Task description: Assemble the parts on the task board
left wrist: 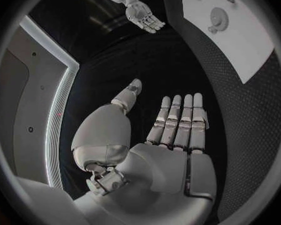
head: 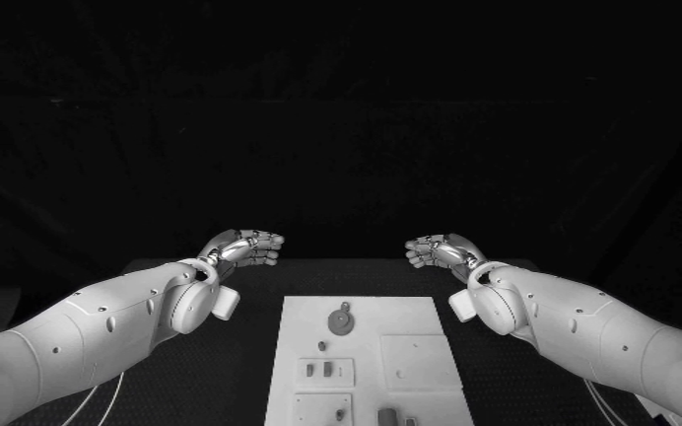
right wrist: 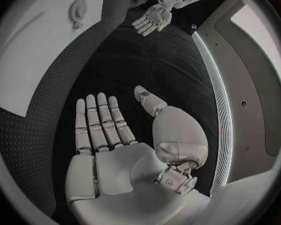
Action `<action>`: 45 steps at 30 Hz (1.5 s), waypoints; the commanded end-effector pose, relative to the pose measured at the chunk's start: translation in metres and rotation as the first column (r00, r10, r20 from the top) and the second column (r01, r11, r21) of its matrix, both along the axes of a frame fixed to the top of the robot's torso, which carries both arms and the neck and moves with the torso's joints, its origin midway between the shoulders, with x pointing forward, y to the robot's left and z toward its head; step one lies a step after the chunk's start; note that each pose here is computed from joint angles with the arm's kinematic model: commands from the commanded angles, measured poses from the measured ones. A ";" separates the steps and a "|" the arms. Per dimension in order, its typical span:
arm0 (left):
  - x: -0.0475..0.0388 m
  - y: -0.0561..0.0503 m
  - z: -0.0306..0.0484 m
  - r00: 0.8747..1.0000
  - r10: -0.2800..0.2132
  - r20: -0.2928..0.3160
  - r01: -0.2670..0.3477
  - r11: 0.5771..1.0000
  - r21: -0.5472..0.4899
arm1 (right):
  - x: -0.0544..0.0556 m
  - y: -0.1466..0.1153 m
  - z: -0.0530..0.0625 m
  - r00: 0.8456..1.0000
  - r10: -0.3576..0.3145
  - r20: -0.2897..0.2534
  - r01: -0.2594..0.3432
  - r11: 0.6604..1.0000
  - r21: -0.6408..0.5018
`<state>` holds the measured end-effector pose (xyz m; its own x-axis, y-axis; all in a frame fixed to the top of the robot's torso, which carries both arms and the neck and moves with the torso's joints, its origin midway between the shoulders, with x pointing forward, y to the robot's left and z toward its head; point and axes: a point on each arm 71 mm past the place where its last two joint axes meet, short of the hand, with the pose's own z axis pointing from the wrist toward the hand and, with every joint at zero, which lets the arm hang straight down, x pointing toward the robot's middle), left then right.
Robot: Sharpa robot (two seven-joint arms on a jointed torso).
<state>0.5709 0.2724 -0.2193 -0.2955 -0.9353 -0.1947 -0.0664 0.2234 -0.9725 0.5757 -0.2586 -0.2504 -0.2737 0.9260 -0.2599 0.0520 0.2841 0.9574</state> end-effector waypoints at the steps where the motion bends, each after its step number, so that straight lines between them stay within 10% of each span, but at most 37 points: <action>1: -0.0004 -0.006 0.0018 0.999 -0.035 0.013 0.036 0.998 -0.045 | -0.003 0.007 0.000 0.999 0.040 0.007 -0.041 0.998 0.053; 12: -0.0162 -0.018 -0.0059 0.999 0.043 0.029 -0.042 0.997 -0.061 | -0.014 0.015 0.001 0.999 -0.032 0.031 0.030 0.997 0.068; 31: -0.1025 -0.077 -0.0063 0.962 0.265 0.064 -0.245 0.943 -0.227 | -0.101 0.062 0.022 0.971 -0.233 0.056 0.209 0.938 0.278; 45: -0.1092 -0.080 -0.0049 0.958 0.280 0.063 -0.258 0.938 -0.232 | -0.114 0.066 0.026 0.965 -0.257 0.049 0.233 0.927 0.293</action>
